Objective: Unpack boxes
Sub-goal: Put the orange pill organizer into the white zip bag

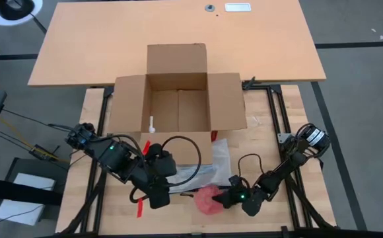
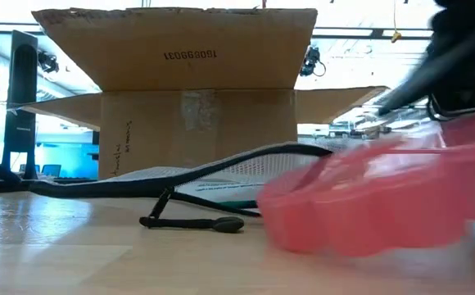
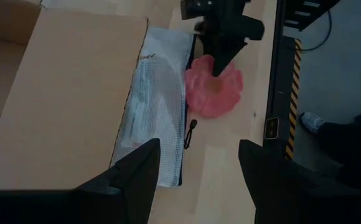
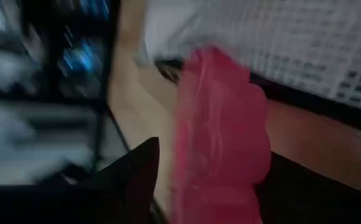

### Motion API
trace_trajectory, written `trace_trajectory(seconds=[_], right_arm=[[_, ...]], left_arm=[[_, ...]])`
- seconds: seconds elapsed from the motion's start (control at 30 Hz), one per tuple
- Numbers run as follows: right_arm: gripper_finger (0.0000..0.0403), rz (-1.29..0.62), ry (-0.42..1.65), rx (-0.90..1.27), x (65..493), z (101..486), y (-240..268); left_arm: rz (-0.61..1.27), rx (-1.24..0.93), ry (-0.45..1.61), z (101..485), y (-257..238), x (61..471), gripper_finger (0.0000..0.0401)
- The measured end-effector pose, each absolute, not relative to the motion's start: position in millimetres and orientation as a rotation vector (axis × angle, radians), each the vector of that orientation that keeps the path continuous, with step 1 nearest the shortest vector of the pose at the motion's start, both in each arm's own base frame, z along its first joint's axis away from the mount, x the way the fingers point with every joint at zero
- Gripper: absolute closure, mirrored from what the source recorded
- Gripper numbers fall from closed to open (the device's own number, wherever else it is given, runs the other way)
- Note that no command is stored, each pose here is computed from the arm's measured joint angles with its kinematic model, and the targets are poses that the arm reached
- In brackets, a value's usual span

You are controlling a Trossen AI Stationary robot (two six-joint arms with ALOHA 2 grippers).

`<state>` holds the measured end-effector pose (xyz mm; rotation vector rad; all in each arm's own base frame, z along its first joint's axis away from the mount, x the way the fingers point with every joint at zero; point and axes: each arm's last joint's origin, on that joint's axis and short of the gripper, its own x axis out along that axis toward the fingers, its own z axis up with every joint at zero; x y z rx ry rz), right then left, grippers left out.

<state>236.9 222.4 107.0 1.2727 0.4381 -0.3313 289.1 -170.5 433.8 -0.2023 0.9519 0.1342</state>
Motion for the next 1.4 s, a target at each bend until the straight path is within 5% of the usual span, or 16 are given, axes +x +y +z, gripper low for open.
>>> trace_trajectory(seconds=[0.33, 0.6, 0.9, 1.1, 1.4], right_arm=[[0.0192, -0.312, 0.690, 0.876, 214, 141, 200], [0.0214, 0.093, 0.779, 0.695, 197, 185, 233], [0.0236, 0.268, 0.670, 0.510, 208, 133, 286], [0.0249, 0.241, 0.623, 0.457, 229, 92, 283], [0.0284, -0.083, 0.495, 0.314, 253, 99, 247]], left_arm=[[0.133, -0.200, 0.952, 434, -170, 289, 0.0172], [0.134, -0.201, 0.952, 434, -170, 289, 0.0172], [0.138, -0.204, 0.952, 434, -169, 290, 0.0172], [0.148, -0.222, 0.951, 434, -169, 290, 0.0172], [0.154, -0.234, 0.951, 434, -169, 289, 0.0172]])
